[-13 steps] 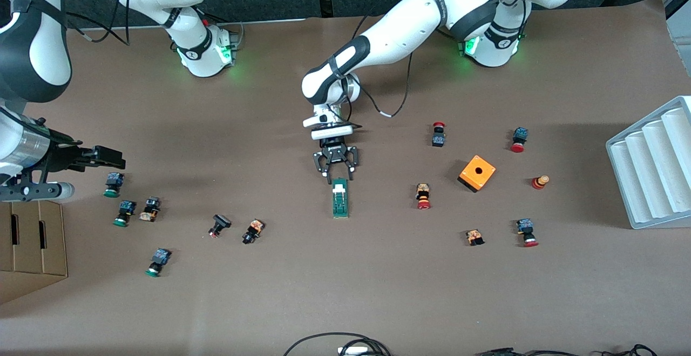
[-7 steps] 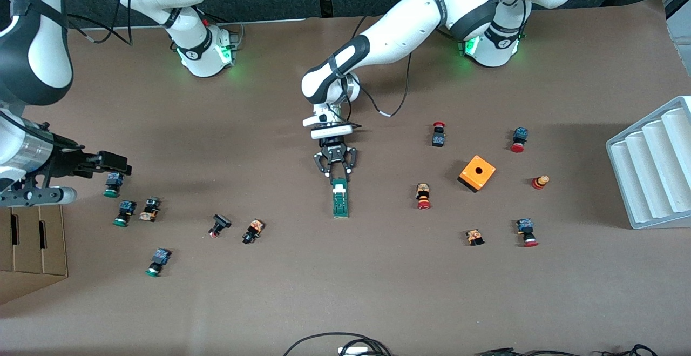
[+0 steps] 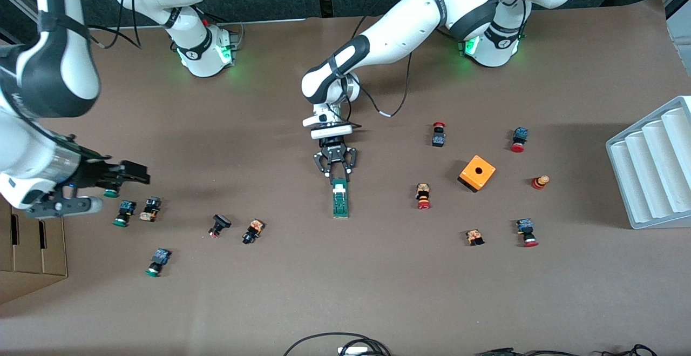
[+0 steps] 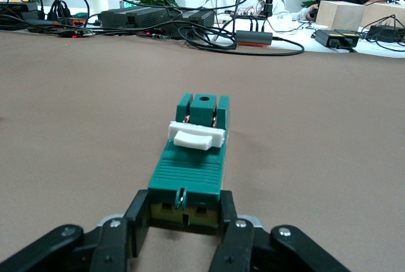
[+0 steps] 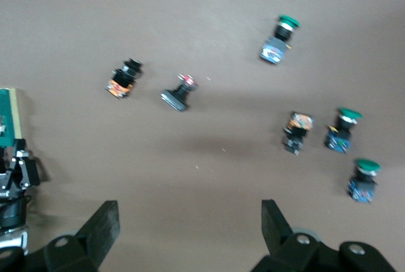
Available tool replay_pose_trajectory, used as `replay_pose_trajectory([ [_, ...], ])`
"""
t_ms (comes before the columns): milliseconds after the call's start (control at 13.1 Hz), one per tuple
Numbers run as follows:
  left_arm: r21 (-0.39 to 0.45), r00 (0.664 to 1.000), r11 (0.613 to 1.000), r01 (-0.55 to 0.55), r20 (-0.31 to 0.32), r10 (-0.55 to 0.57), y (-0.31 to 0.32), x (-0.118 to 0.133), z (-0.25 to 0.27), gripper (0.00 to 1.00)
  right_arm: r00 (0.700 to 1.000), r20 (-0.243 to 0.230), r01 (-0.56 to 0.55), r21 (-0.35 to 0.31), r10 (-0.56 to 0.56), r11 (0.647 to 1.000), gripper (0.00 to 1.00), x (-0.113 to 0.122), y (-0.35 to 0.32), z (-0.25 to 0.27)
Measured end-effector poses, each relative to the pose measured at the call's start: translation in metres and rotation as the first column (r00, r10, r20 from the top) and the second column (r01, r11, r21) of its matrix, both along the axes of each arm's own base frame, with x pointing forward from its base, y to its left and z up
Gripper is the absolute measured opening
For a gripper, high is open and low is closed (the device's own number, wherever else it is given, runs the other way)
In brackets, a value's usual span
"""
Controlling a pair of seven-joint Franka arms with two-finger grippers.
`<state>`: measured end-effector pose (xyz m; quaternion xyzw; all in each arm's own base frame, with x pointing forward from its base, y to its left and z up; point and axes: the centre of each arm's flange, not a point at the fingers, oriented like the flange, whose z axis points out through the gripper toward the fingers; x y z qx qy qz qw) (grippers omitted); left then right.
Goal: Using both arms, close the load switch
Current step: 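Reach the right gripper toward the white switch handle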
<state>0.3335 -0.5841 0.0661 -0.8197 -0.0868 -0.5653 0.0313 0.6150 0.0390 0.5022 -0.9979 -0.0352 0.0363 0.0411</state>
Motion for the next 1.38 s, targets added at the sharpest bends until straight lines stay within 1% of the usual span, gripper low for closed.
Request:
replay_pose_trajectory([
  [76,0.000,1.000,1.000,0.000,0.000,0.000,0.000,0.000,0.000,0.48,1.000,0.006,-0.027,0.000,0.027,1.000,1.00,0.003,0.018,-0.007],
  [229,0.000,1.000,1.000,0.000,0.000,0.000,0.000,0.000,0.000,0.48,0.995,0.002,-0.104,0.000,0.104,0.995,1.00,0.006,0.049,-0.022],
  [382,0.000,1.000,1.000,0.000,0.000,0.000,0.000,0.000,0.000,0.48,0.976,0.016,-0.215,0.004,0.215,0.977,1.00,0.009,0.073,-0.034],
  [458,0.000,1.000,1.000,0.000,0.000,0.000,0.000,0.000,0.000,0.48,0.968,0.028,-0.249,0.003,0.249,0.968,1.00,0.011,0.085,-0.040],
  [611,0.000,1.000,1.000,0.000,0.000,0.000,0.000,0.000,0.000,0.48,0.946,0.034,-0.322,0.003,0.321,0.947,1.00,0.013,0.103,-0.054],
  [688,0.000,1.000,1.000,0.000,0.000,0.000,0.000,0.000,0.000,0.48,0.926,0.053,-0.374,0.001,0.373,0.928,1.00,0.017,0.111,-0.061],
  [764,0.000,1.000,1.000,0.000,0.000,0.000,0.000,0.000,0.000,0.48,0.897,0.076,-0.437,-0.004,0.436,0.899,1.00,0.020,0.118,-0.068],
  [917,0.000,1.000,1.000,0.000,0.000,0.000,0.000,0.000,0.000,0.48,0.818,0.115,-0.566,-0.018,0.564,0.824,1.00,0.026,0.138,-0.085],
  [993,0.000,1.000,1.000,0.000,0.000,0.000,0.000,0.000,0.000,0.48,0.788,0.128,-0.604,-0.025,0.602,0.796,1.00,0.026,0.151,-0.092],
  [1222,0.000,1.000,1.000,0.000,0.000,0.000,0.000,0.000,0.000,0.48,0.726,0.135,-0.677,-0.031,0.674,0.736,1.00,0.019,0.192,-0.104],
  [1299,0.000,1.000,1.000,0.000,0.000,0.000,0.000,0.000,0.000,0.48,0.697,0.143,-0.706,-0.036,0.703,0.707,0.99,0.017,0.206,-0.104],
  [1375,0.000,1.000,1.000,0.000,0.000,0.000,0.000,0.000,0.000,0.48,0.659,0.160,-0.739,-0.047,0.735,0.672,1.00,0.018,0.218,-0.103],
])
